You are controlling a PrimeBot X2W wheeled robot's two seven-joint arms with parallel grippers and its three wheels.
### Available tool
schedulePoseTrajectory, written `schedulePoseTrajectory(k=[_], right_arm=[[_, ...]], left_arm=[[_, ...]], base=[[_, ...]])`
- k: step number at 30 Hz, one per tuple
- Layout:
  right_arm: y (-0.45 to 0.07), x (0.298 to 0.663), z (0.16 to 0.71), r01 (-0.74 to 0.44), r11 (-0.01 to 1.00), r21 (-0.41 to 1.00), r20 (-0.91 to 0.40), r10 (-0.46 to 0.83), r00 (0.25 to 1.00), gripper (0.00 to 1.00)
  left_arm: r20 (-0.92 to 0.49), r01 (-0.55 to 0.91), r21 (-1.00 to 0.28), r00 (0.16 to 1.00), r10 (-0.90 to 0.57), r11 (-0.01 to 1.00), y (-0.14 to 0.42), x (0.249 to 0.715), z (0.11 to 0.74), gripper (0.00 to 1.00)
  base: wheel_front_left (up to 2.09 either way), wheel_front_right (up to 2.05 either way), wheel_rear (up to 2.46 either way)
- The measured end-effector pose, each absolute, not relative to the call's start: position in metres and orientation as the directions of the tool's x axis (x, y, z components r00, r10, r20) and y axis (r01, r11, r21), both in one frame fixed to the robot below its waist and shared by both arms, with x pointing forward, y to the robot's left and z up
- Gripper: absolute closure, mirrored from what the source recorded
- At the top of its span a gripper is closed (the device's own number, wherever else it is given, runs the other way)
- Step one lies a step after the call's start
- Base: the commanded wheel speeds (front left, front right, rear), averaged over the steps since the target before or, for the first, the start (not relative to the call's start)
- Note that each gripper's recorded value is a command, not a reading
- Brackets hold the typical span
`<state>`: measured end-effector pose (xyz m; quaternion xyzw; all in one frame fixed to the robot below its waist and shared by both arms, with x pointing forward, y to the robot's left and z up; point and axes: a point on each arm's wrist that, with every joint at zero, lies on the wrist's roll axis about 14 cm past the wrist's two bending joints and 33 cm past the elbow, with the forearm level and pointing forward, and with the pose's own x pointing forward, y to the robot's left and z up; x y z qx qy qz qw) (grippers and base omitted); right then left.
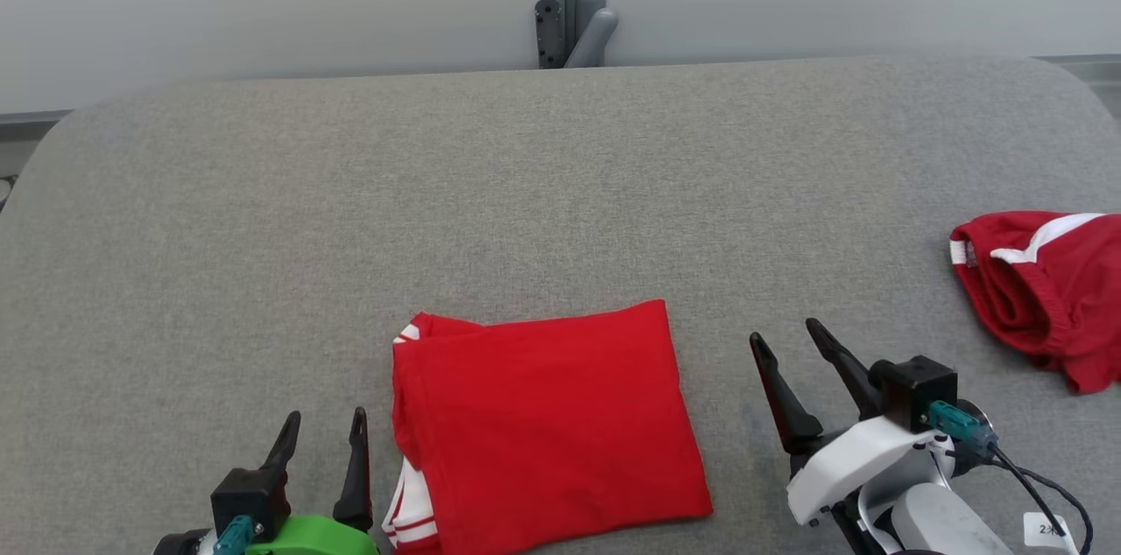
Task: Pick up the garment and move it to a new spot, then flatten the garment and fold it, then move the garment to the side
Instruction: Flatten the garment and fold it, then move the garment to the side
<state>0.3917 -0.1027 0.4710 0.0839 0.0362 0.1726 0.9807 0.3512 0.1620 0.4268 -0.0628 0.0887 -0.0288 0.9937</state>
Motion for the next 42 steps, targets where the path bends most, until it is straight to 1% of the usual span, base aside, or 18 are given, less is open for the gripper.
schedulePoseTrajectory(k=[4,5,11,24,28,33,34,39,42], right_arm=[[-0.119,0.385,0.475,-0.27,0.949,0.163,-0.026,0.278,0.96,0.0],[-0.13,0.381,0.476,-0.228,0.958,0.173,-0.021,0.235,0.972,0.0],[-0.145,0.372,0.478,-0.169,0.97,0.177,-0.011,0.173,0.985,0.0],[-0.148,0.372,0.478,-0.152,0.972,0.178,-0.008,0.156,0.988,0.0],[-0.141,0.374,0.475,-0.168,0.969,0.183,-0.018,0.175,0.984,0.0],[-0.101,0.377,0.455,-0.275,0.934,0.227,-0.079,0.299,0.951,0.0],[-0.101,0.377,0.455,-0.275,0.934,0.227,-0.079,0.299,0.951,0.0],[-0.066,0.38,0.434,-0.367,0.885,0.285,-0.145,0.419,0.896,0.0],[-0.054,0.383,0.417,-0.381,0.867,0.321,-0.199,0.455,0.868,0.0]], left_arm=[[-0.175,0.045,-0.121,0.982,-0.066,0.992,0.164,0.35,0.426,0.0],[-0.177,0.042,-0.121,0.982,-0.063,0.992,0.165,0.348,0.425,0.0],[-0.157,0.048,-0.107,0.986,-0.064,0.993,0.165,0.35,0.431,0.0],[-0.153,0.042,-0.106,0.987,-0.058,0.994,0.167,0.35,0.432,0.0],[-0.155,0.04,-0.106,0.986,-0.056,0.994,0.168,0.35,0.432,0.0],[-0.167,0.038,-0.123,0.984,-0.058,0.992,0.165,0.355,0.428,0.0],[-0.167,0.038,-0.123,0.984,-0.058,0.992,0.165,0.355,0.428,0.0],[-0.176,0.026,-0.128,0.983,-0.049,0.991,0.167,0.358,0.425,0.0],[-0.183,0.012,-0.125,0.983,-0.035,0.992,0.171,0.357,0.423,0.0]], base=[[0.0,0.0,0.0],[0.0,0.0,0.0],[0.0,0.0,0.0],[0.0,0.0,0.0],[0.0,0.0,0.0],[0.0,0.0,0.0],[0.0,0.0,0.0],[0.0,0.0,0.0],[0.0,0.0,0.0]])
